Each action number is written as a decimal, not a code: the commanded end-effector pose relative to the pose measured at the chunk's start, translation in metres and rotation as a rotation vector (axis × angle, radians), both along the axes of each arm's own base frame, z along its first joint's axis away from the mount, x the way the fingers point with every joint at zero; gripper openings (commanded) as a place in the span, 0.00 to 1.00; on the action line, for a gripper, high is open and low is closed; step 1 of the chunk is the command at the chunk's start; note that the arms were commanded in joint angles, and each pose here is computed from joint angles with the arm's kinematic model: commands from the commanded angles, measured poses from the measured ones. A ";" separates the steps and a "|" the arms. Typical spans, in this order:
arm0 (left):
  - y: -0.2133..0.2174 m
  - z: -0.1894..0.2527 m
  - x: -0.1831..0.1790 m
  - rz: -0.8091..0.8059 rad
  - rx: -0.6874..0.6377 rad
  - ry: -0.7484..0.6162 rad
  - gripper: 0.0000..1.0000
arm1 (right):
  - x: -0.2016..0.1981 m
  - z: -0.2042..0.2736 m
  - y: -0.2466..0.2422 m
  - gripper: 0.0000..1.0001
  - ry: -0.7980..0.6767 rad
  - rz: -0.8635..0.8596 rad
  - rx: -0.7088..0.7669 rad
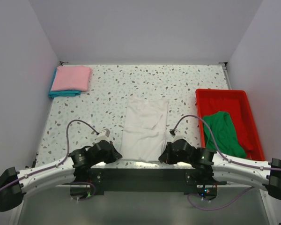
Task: Fold and stack the t-shirts
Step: Fold the tshirt
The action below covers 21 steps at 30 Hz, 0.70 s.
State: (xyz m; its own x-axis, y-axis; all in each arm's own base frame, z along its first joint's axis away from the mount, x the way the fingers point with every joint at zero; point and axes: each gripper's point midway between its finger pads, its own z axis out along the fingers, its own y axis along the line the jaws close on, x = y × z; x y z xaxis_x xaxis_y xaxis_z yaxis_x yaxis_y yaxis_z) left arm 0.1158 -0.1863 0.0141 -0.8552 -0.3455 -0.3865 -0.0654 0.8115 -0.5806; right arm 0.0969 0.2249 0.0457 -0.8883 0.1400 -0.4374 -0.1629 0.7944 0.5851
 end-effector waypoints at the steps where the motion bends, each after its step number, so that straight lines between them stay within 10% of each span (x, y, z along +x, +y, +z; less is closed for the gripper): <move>1: 0.015 0.008 -0.007 0.051 0.048 0.012 0.00 | 0.002 0.009 -0.012 0.00 -0.046 -0.048 -0.058; 21: -0.019 0.162 0.094 0.111 0.053 -0.338 0.00 | 0.080 0.135 -0.019 0.00 -0.321 -0.176 -0.212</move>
